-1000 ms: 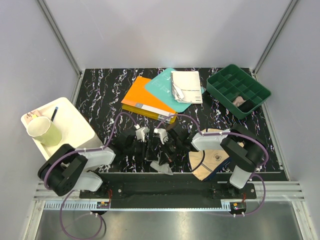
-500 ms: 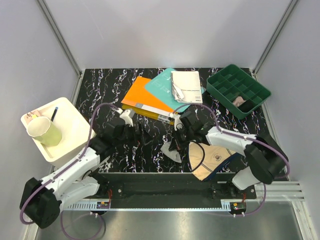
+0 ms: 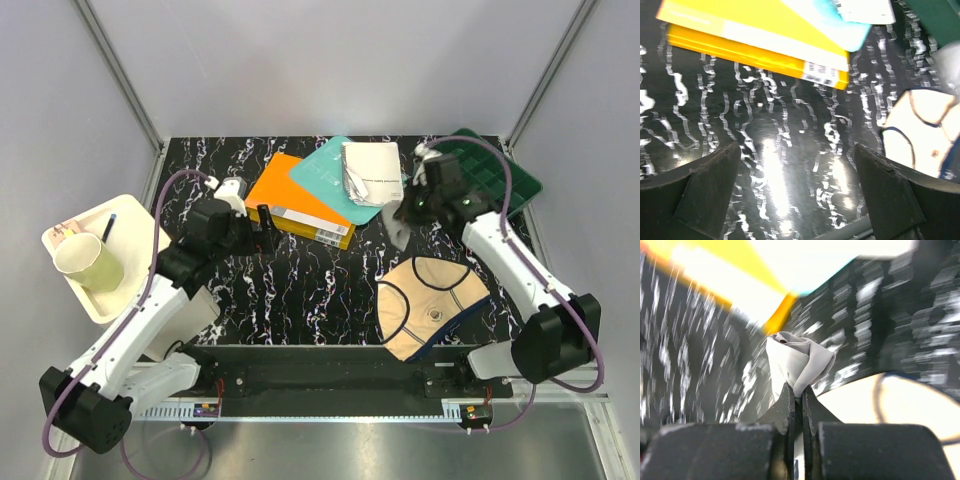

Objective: Roll the underwear
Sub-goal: Pick up the underwear from the corner of the board, then place the underwear in the storage box.

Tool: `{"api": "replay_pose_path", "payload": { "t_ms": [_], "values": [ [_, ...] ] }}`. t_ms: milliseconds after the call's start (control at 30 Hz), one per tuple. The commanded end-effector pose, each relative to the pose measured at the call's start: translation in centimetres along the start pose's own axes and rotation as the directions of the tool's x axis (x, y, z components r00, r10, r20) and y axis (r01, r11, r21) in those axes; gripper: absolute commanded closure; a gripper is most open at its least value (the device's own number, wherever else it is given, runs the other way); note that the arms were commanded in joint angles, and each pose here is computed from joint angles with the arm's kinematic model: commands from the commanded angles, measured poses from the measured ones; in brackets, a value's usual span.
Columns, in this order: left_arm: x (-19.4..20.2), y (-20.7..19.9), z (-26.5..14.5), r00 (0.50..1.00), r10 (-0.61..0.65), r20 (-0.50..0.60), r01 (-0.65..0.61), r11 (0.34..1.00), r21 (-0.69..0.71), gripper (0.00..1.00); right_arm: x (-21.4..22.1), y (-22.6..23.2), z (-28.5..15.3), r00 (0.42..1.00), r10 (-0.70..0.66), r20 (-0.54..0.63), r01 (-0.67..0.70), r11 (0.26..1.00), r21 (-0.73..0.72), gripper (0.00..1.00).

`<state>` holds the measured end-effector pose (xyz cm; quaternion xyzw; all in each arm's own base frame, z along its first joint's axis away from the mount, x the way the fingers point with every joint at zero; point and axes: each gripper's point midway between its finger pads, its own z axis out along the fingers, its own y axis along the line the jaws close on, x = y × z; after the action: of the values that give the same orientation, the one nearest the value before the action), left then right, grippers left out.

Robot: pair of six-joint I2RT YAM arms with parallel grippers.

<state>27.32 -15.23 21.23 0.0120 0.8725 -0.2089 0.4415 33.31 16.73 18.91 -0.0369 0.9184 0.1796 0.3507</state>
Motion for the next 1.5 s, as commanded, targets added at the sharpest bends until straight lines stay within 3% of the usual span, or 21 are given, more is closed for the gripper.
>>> {"api": "replay_pose_path", "payload": {
  "t_ms": [0, 333, 767, 1200, 1467],
  "values": [
    [-1.0, 1.8, 0.1, 0.999, 0.041, 0.017, -0.04, 0.997, -0.066, 0.01, -5.6, -6.9, -1.1, 0.989, 0.104, 0.104, -0.125, 0.969, 0.215, 1.0],
    [0.3, 3.1, -0.2, 1.0, 0.025, 0.012, -0.023, 0.993, -0.117, 0.01, -14.2, -19.4, 0.6, 0.926, 0.268, 0.268, -0.362, 0.833, 0.418, 1.0],
    [0.1, 6.3, -0.3, 0.997, 0.075, 0.001, -0.072, 0.953, -0.295, 0.01, -14.7, -32.1, -0.1, 0.885, 0.355, 0.301, -0.465, 0.681, 0.566, 1.0],
    [0.1, 7.2, 0.8, 0.987, 0.158, -0.003, -0.149, 0.924, -0.352, 0.01, -14.9, -37.1, 1.2, 0.876, 0.386, 0.289, -0.477, 0.606, 0.636, 1.0],
    [-5.0, 5.7, 1.9, 0.961, 0.228, 0.157, -0.171, 0.934, -0.314, 0.01, -14.5, -37.9, 1.0, 0.861, 0.419, 0.288, -0.501, 0.599, 0.624, 1.0]
  ]
}}
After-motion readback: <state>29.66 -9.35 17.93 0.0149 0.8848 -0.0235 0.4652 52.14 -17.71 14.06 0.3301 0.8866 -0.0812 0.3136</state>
